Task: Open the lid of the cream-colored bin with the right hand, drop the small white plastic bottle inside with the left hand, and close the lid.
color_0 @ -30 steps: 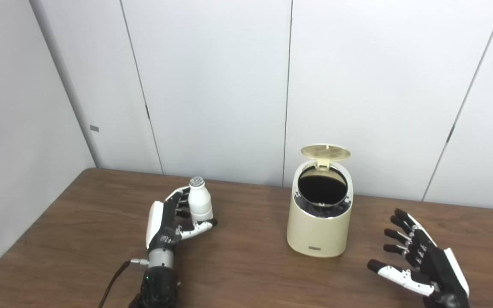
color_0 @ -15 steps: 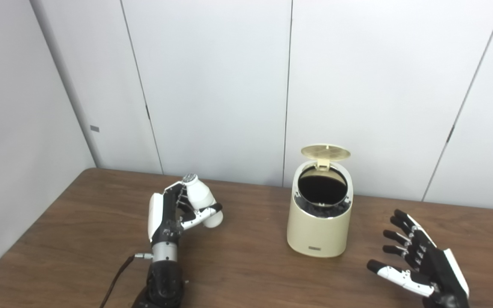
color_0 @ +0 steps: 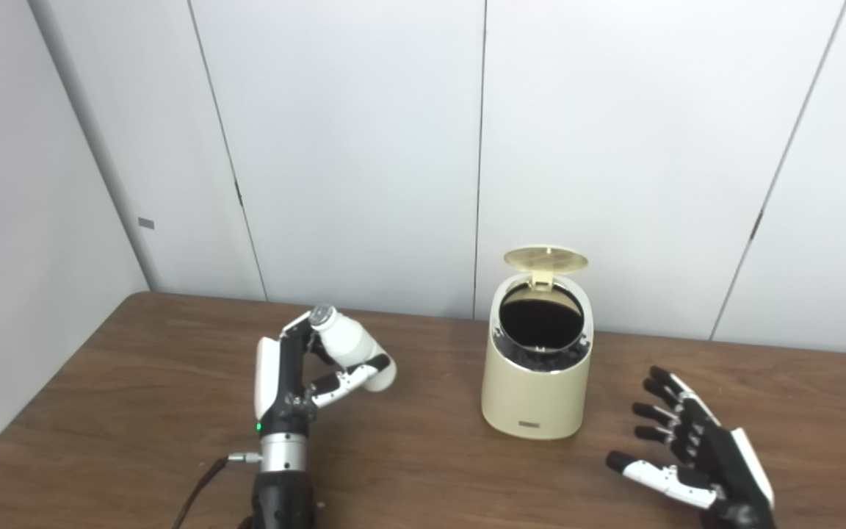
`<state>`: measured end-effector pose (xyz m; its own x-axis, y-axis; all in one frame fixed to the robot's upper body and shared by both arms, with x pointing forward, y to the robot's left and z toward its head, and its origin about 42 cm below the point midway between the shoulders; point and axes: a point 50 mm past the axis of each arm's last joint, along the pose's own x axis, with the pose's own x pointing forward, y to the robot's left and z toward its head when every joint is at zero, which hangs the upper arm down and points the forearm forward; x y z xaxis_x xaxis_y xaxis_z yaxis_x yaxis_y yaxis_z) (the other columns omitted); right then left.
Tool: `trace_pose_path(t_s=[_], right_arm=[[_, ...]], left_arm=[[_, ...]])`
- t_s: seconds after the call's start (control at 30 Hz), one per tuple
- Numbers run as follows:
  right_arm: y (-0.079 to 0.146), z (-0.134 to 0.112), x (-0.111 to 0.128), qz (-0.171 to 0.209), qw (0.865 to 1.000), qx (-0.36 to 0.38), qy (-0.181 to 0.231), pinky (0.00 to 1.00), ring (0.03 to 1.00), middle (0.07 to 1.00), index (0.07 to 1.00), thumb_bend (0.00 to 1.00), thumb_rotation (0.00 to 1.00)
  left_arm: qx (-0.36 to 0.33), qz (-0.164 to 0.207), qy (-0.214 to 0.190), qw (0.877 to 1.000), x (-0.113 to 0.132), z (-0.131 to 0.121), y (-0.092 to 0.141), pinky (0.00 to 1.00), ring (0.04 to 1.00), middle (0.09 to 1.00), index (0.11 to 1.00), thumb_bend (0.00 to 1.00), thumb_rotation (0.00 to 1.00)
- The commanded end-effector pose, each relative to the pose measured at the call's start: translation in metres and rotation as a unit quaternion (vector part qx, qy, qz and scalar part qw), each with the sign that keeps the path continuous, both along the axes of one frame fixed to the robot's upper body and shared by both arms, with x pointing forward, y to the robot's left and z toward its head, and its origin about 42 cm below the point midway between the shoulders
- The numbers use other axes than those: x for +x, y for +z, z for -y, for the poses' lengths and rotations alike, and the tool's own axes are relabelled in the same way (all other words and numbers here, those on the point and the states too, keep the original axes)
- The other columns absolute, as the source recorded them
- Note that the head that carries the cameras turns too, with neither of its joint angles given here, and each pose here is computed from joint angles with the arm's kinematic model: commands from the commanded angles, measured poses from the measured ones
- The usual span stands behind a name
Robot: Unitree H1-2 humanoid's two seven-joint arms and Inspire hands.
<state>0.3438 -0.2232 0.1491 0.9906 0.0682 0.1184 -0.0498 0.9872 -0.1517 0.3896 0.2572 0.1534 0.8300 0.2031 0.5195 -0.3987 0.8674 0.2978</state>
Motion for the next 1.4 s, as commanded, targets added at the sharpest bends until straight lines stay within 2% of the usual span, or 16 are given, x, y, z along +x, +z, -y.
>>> trace_pose_path(t_s=[0.0, 0.07, 0.17, 0.37, 0.53, 0.67, 0.8, 1.0, 1.37], right_arm=[[0.021, -0.006, 0.008, 0.057, 0.998, 0.005, 0.009, 0.70, 0.800, 0.888, 0.875, 0.75, 0.17], [0.019, -0.009, 0.010, 0.058, 0.998, 0.005, 0.009, 0.70, 0.802, 0.889, 0.875, 0.75, 0.18], [0.017, -0.013, 0.012, 0.060, 0.998, 0.001, 0.008, 0.71, 0.795, 0.882, 0.873, 0.77, 0.20], [0.014, -0.022, 0.017, 0.059, 0.998, 0.005, 0.007, 0.69, 0.788, 0.874, 0.869, 0.78, 0.21], [0.014, -0.029, 0.020, 0.061, 0.998, 0.010, 0.006, 0.67, 0.777, 0.873, 0.869, 0.79, 0.22], [0.014, -0.033, 0.023, 0.068, 0.998, 0.014, 0.007, 0.65, 0.763, 0.873, 0.872, 0.78, 0.21], [0.015, -0.036, 0.024, 0.073, 0.997, 0.015, 0.004, 0.65, 0.771, 0.874, 0.875, 0.77, 0.20], [0.017, -0.038, 0.022, 0.078, 0.997, 0.015, 0.002, 0.66, 0.782, 0.875, 0.876, 0.77, 0.22], [0.021, -0.038, 0.021, 0.082, 0.996, 0.025, -0.001, 0.65, 0.782, 0.869, 0.869, 0.78, 0.20]], left_arm=[[0.019, 0.078, -0.030, 0.996, 0.012, 0.014, 0.049, 0.34, 0.398, 0.481, 0.521, 0.50, 0.00], [0.021, 0.086, -0.044, 0.995, 0.013, 0.024, 0.065, 0.35, 0.404, 0.480, 0.512, 0.50, 0.00], [0.024, 0.092, -0.064, 0.993, 0.014, 0.036, 0.084, 0.31, 0.389, 0.484, 0.519, 0.50, 0.00], [0.074, 0.150, -0.116, 0.979, 0.022, 0.068, 0.137, 0.36, 0.412, 0.484, 0.505, 0.50, 0.00], [0.084, 0.181, -0.138, 0.970, 0.030, 0.082, 0.160, 0.33, 0.385, 0.485, 0.521, 0.50, 0.00], [0.082, 0.196, -0.159, 0.964, 0.034, 0.096, 0.173, 0.37, 0.415, 0.474, 0.510, 0.50, 0.00], [0.092, 0.209, -0.169, 0.959, 0.037, 0.110, 0.177, 0.35, 0.410, 0.474, 0.516, 0.50, 0.00], [0.095, 0.212, -0.176, 0.957, 0.042, 0.124, 0.162, 0.37, 0.413, 0.477, 0.512, 0.50, 0.00], [0.091, 0.202, -0.177, 0.959, 0.046, 0.127, 0.138, 0.36, 0.396, 0.481, 0.521, 0.50, 0.00]])
